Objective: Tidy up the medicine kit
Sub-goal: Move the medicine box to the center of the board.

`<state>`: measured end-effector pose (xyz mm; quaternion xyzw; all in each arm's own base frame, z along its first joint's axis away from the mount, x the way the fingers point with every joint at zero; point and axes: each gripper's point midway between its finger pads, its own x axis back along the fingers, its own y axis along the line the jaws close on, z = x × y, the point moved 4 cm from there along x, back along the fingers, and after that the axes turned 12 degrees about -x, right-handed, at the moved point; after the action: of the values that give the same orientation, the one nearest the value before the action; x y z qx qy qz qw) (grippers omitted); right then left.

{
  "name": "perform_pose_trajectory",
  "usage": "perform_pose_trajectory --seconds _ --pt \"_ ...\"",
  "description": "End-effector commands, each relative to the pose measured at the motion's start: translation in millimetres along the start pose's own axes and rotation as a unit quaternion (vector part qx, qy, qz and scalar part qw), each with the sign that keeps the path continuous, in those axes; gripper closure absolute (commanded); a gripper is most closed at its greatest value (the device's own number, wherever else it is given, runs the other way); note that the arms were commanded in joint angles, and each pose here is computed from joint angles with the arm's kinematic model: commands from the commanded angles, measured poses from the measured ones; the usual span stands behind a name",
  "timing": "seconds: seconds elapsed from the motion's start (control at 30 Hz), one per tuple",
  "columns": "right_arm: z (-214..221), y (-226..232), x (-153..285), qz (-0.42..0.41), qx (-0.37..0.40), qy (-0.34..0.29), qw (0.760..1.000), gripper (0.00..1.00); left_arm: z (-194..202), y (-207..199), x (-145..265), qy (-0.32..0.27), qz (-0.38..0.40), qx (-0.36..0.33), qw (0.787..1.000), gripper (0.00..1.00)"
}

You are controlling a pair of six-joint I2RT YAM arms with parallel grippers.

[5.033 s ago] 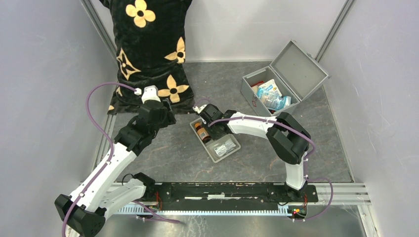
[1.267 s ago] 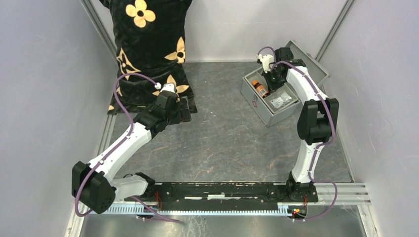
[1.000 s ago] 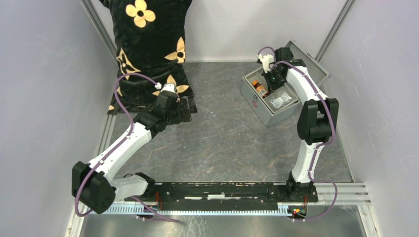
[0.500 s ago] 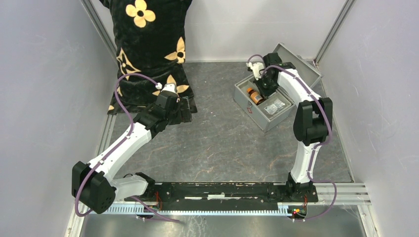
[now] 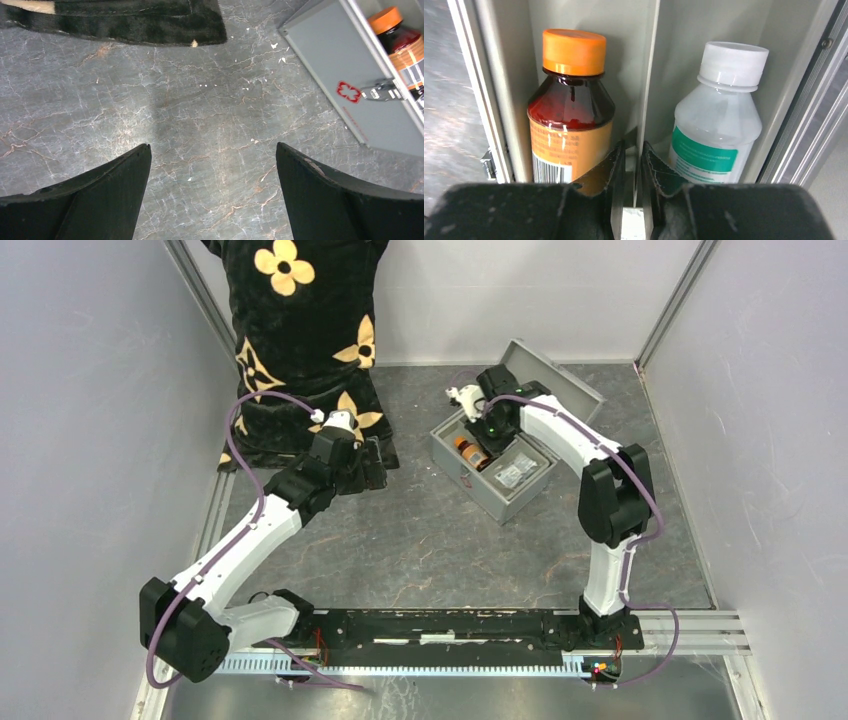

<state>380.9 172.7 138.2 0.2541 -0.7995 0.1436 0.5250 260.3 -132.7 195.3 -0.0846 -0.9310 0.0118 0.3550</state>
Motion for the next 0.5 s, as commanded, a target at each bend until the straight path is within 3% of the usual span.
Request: perform_pose_trajectory --seconds 0.0,0.27,0.4,0.47 --pt "-35 39 32 -0.035 -0.004 -0.088 0.995 0.76 -5 -2 2 -0.020 0.005 0.021 1.000 0.00" --pt "-77 41 116 -0.022 -0.024 -0.230 0.973 0.52 -9 -2 4 -0.032 0.008 0.025 0.999 0.00" --pt "-96 41 179 -0.009 -0.026 -0.342 0.939 0.49 -12 -4 5 -0.039 0.012 0.025 0.999 0.00" --pt "-100 25 216 0.033 -0.053 -0.408 0.911 0.47 -13 -4 5 -0.041 0.015 0.026 0.999 0.00"
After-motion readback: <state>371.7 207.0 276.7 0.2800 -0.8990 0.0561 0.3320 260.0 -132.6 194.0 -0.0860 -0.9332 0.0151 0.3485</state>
